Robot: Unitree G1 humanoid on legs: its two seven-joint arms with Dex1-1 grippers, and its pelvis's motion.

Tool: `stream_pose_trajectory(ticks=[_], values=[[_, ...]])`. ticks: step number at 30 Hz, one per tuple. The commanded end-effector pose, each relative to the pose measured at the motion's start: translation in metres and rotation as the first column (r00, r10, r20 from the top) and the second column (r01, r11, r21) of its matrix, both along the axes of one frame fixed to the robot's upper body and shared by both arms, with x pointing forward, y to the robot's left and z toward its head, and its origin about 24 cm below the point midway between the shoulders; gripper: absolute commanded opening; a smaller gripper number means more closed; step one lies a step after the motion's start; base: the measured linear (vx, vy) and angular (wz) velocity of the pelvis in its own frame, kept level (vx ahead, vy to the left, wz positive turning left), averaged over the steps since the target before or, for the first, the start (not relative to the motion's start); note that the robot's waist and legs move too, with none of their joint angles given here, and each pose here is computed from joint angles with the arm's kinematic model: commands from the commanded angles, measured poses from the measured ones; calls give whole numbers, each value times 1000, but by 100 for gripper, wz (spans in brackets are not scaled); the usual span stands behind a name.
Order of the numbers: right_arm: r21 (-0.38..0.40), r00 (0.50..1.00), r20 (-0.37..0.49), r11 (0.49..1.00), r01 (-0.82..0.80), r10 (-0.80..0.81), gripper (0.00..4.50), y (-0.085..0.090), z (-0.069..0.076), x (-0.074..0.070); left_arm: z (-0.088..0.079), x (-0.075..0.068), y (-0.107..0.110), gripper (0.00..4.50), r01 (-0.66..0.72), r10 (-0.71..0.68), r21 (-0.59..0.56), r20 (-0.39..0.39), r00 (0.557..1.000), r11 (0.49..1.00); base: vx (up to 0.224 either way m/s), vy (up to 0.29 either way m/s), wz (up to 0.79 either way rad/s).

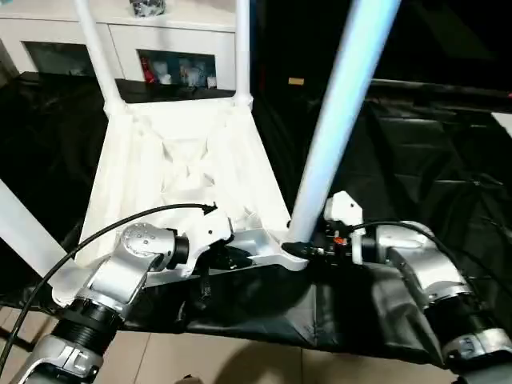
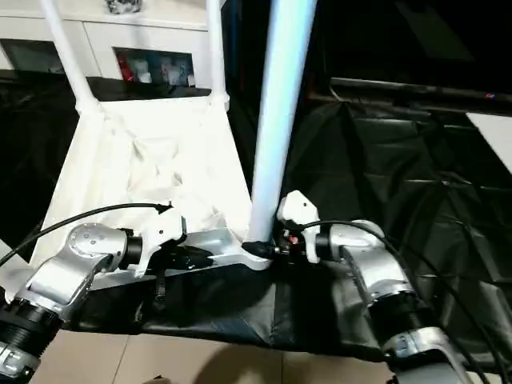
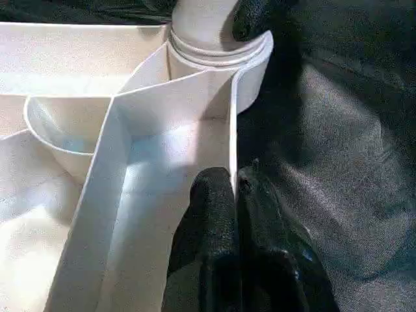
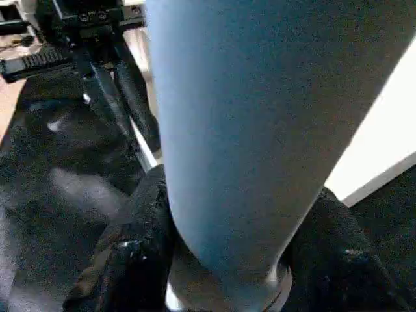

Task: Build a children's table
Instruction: Rotate leg to tighten

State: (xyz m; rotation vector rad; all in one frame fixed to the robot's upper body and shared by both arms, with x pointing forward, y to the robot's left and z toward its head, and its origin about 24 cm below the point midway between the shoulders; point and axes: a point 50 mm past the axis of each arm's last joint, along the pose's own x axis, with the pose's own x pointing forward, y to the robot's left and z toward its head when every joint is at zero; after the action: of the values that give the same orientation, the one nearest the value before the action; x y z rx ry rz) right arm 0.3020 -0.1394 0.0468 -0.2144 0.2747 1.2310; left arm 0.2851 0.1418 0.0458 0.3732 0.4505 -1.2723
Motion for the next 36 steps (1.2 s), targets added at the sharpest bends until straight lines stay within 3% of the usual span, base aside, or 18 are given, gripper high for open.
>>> stream_pose_trajectory(ticks=[1,4,7,10,13,14,17,20,22,24,28,32,36], values=[[-26,1000,11,1000,11,-11,201,6,-5,0,-8,1,6,0,-78,78,18,-24,997,997,0,0,0],[-31,991,25,991,129,-129,198,11,-13,3,-3,7,0,0,-150,150,-15,-8,989,989,0,0,0],[2,958,-7,958,287,-287,198,28,-26,1,-1,15,-13,0,-245,246,-31,18,969,969,0,0,0],[-12,863,-55,865,502,-502,197,57,-40,0,-2,23,-36,0,-358,360,-53,46,932,932,0,0,0],[-31,841,-52,842,538,-539,197,65,-43,1,-3,25,-44,0,-373,376,-59,50,925,926,0,0,0],[-16,851,-30,851,524,-524,197,82,-39,2,-3,24,-55,0,-357,360,-62,50,932,932,0,0,0],[29,871,-8,870,492,-492,197,89,-31,3,-3,21,-59,0,-309,312,-56,48,949,949,0,0,0],[106,895,-34,889,446,-445,266,86,-24,5,-2,18,-51,0,-229,230,-37,54,972,973,0,0,0],[109,902,-36,896,431,-430,269,81,-22,5,-1,18,-44,0,-203,204,-25,50,978,979,0,0,0],[103,912,-24,906,410,-410,310,74,-21,6,0,16,-37,0,-166,167,-17,44,985,986,0,0,0],[68,937,-1,935,349,-349,310,58,-20,9,2,12,-25,0,-73,74,-12,26,997,997,0,0,0],[33,988,4,987,154,-155,310,37,-16,11,4,9,-6,0,27,-27,21,-15,1000,999,0,0,0],[12,1000,-15,1000,23,-23,310,29,-14,8,7,10,-1,0,67,-66,27,-27,997,997,0,0,0]])
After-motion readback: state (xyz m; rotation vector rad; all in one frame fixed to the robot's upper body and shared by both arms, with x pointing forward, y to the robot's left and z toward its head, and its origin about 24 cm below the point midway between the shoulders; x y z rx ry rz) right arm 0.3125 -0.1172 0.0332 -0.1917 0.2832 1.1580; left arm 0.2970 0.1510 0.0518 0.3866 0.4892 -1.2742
